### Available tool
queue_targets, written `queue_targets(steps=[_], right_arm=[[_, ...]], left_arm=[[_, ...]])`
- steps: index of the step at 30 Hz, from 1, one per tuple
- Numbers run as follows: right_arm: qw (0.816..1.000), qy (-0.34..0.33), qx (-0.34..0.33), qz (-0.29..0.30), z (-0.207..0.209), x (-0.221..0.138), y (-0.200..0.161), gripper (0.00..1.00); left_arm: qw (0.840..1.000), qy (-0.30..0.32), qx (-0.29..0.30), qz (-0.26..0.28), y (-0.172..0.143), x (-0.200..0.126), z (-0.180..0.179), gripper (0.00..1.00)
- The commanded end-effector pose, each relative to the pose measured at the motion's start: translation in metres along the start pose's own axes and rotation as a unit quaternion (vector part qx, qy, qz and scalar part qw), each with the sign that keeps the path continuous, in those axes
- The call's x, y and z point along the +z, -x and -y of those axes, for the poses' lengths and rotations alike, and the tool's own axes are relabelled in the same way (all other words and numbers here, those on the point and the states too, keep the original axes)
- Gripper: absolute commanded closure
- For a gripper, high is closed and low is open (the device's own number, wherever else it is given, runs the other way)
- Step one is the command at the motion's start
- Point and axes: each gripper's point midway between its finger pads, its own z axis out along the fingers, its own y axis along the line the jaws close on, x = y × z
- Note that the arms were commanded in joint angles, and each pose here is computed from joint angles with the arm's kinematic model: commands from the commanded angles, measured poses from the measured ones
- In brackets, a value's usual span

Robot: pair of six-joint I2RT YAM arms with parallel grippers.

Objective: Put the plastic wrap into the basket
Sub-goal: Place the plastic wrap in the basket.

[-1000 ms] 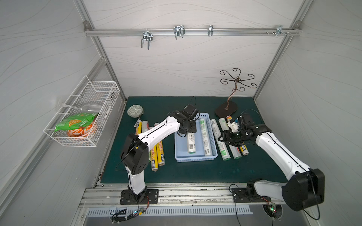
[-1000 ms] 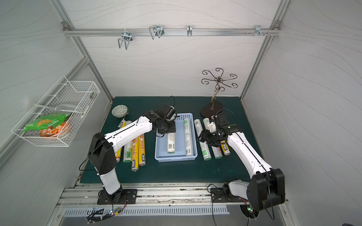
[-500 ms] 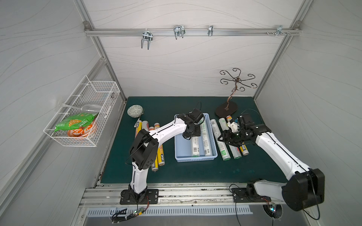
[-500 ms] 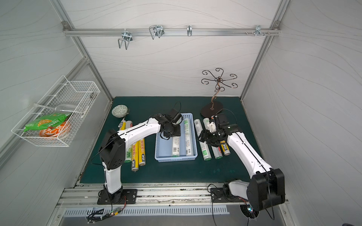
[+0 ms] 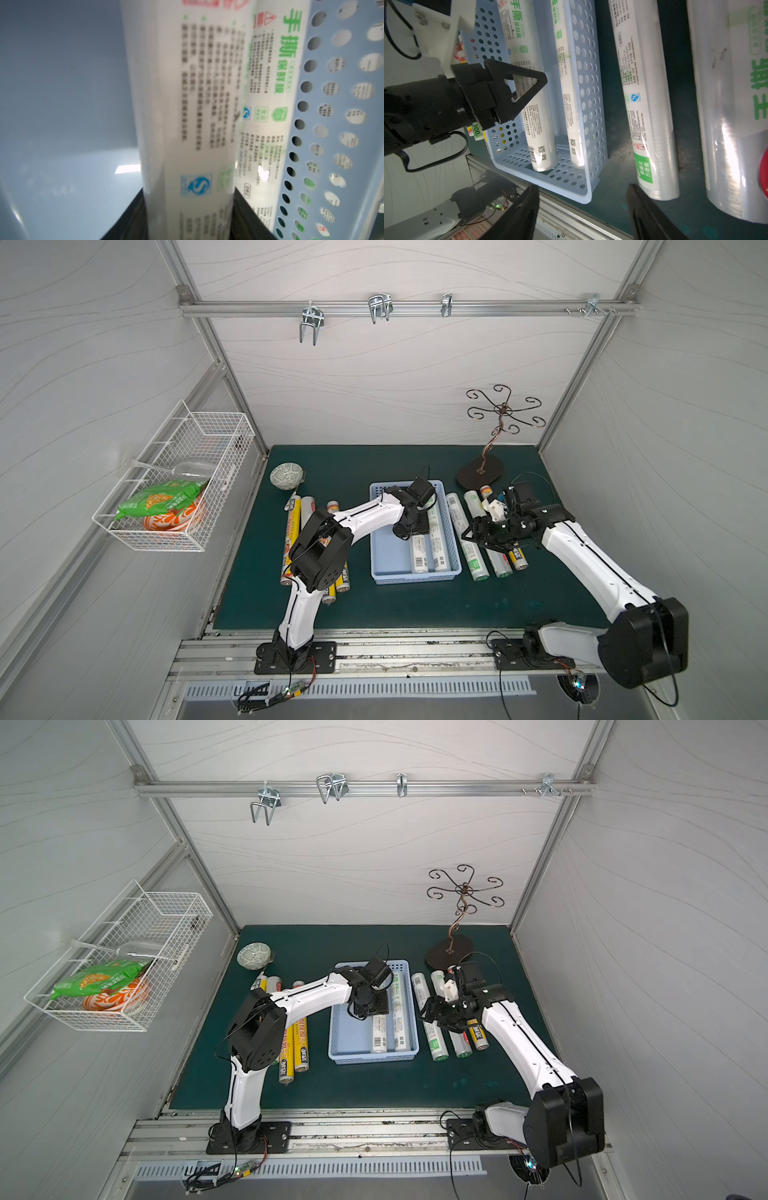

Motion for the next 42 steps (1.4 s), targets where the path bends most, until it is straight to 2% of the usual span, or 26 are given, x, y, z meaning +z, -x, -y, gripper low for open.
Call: queue_targets(steps=[1,8,15,22,30,34,42], right_arm=[[1.000,0.012,0.003,0.004,-0.003,-0.002,-0.001,0.29],[1.000,0.012,0.003,0.003,-0.003,-0.003,-0.002,0.29],[1.000,0.011,0.002,0.006,-0.004,-0.005,-0.001,0.29],[1.000,0.010,0.001,0.008,-0.005,-0.008,0.000,0.29],[1.000,0.007,-0.002,0.013,-0.007,-0.014,0.001,0.29],[1.000,0.002,-0.008,0.021,-0.008,-0.019,0.002,0.29],[0.999,-0.034,-0.020,0.033,0.000,-0.028,0.006,0.29]], left_arm=[[0.998,-0.059,-0.002,0.022,0.017,-0.007,0.033,0.60],[0.998,-0.067,0.000,0.017,0.015,-0.004,0.037,0.48],[0.997,-0.067,0.006,0.031,0.019,-0.019,0.036,0.29],[0.996,-0.072,0.011,0.044,0.021,-0.034,0.037,0.27],[0.994,-0.078,0.032,0.066,0.023,-0.063,0.038,0.24],[0.992,-0.072,0.044,0.092,0.026,-0.083,0.031,0.18],[0.983,-0.055,0.074,0.157,0.027,-0.142,0.010,0.05]])
